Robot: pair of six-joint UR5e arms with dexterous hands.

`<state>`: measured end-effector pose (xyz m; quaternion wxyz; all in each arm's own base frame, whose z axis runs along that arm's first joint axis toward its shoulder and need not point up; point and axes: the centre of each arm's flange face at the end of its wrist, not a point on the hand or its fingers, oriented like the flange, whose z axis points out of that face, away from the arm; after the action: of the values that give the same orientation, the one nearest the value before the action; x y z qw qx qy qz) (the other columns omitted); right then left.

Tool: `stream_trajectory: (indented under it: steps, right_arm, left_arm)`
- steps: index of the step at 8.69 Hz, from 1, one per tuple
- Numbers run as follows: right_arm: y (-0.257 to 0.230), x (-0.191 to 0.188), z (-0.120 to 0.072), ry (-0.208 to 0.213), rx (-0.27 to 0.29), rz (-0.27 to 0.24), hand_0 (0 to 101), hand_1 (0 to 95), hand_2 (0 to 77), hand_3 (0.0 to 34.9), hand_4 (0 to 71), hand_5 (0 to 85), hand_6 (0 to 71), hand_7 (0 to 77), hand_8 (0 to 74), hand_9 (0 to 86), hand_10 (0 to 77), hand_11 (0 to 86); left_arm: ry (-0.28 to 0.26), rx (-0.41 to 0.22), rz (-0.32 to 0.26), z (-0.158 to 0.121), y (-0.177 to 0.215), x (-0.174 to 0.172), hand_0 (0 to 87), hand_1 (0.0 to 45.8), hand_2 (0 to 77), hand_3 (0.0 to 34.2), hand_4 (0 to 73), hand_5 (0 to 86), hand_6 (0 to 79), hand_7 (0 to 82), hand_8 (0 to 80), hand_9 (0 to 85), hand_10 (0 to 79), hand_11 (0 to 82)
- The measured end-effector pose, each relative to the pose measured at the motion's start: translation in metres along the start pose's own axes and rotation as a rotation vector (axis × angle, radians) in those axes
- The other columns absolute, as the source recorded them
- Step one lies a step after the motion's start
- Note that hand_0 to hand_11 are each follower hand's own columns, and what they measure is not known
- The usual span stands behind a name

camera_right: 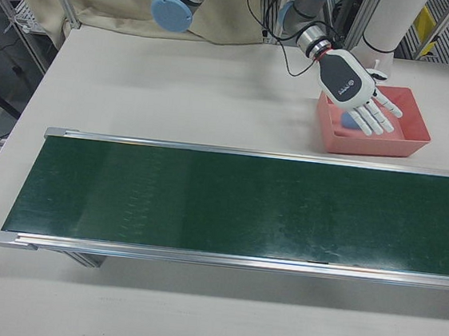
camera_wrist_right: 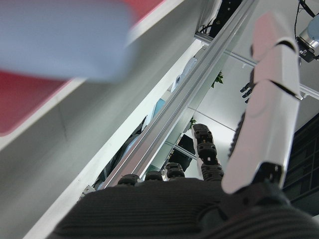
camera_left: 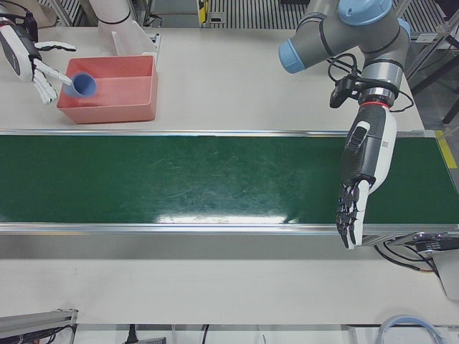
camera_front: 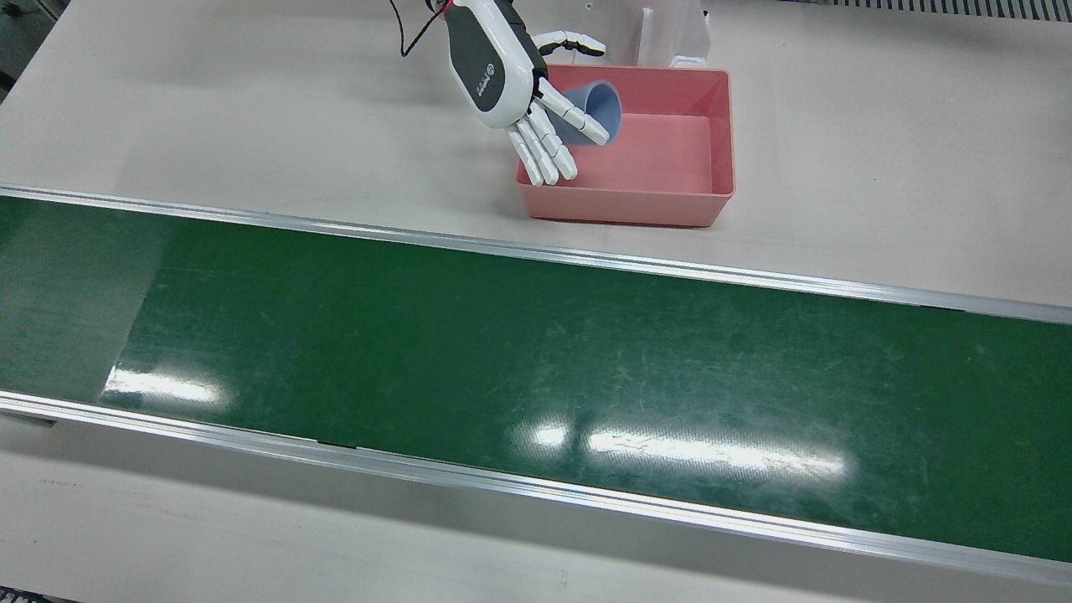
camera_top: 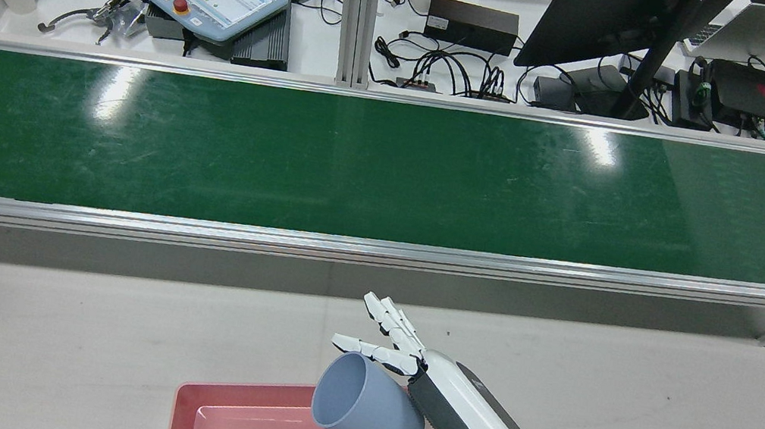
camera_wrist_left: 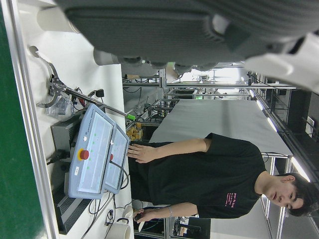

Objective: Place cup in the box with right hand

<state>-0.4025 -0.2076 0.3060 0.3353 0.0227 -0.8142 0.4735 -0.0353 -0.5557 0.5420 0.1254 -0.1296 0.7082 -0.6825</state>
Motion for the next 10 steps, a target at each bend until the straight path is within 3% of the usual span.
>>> stream_trajectory:
  steps: [1,5,6,8,10]
  right_arm:
    - [0.0,0.0,0.0,0.0,0.0,0.001,49,21.3,9.8,0.0,0.0,4.9,2.2,6.5,0.0,1.1,0.0,1.1]
    - [-0.003,-0.009,0.003,-0.019,0.006,0.011,49,19.1,12.5,0.0,0.0,4.9,3.3,9.3,0.5,3.8,0.0,1.1]
    - [-0.019,-0.029,0.012,-0.065,0.031,0.017,49,19.1,12.5,0.0,0.0,4.9,3.3,9.3,0.5,3.8,0.0,1.1]
    - [-0.108,-0.096,0.026,-0.211,0.166,0.039,48,18.5,12.5,0.0,0.0,4.4,3.3,9.3,0.5,3.8,0.0,0.5]
    - [-0.238,-0.16,0.003,-0.346,0.357,0.054,48,18.5,14.2,0.0,0.0,3.8,2.7,10.9,0.0,3.3,0.0,0.5]
  left_arm:
    - [0.0,-0.001,0.0,0.0,0.0,0.0,0.0,0.5,1.1,0.0,1.1,0.5,0.5,0.5,0.0,0.0,0.0,0.0]
    - [-0.001,-0.001,0.0,0.0,0.001,0.0,0.0,0.5,1.1,0.0,1.1,0.5,0.5,0.5,0.0,0.0,0.0,0.0]
    - [-0.001,-0.001,0.0,0.0,0.0,-0.001,0.0,0.5,1.1,0.0,1.1,0.5,0.0,0.5,0.0,0.0,0.0,0.0]
    - [-0.001,0.0,0.0,0.0,0.0,-0.001,0.0,0.5,1.1,0.0,1.1,0.5,0.5,0.5,0.0,0.0,0.0,0.0]
    - [-0.001,-0.001,0.0,0.0,0.0,0.0,0.0,0.5,1.1,0.0,1.1,0.5,0.5,0.5,0.0,0.0,0.0,0.0]
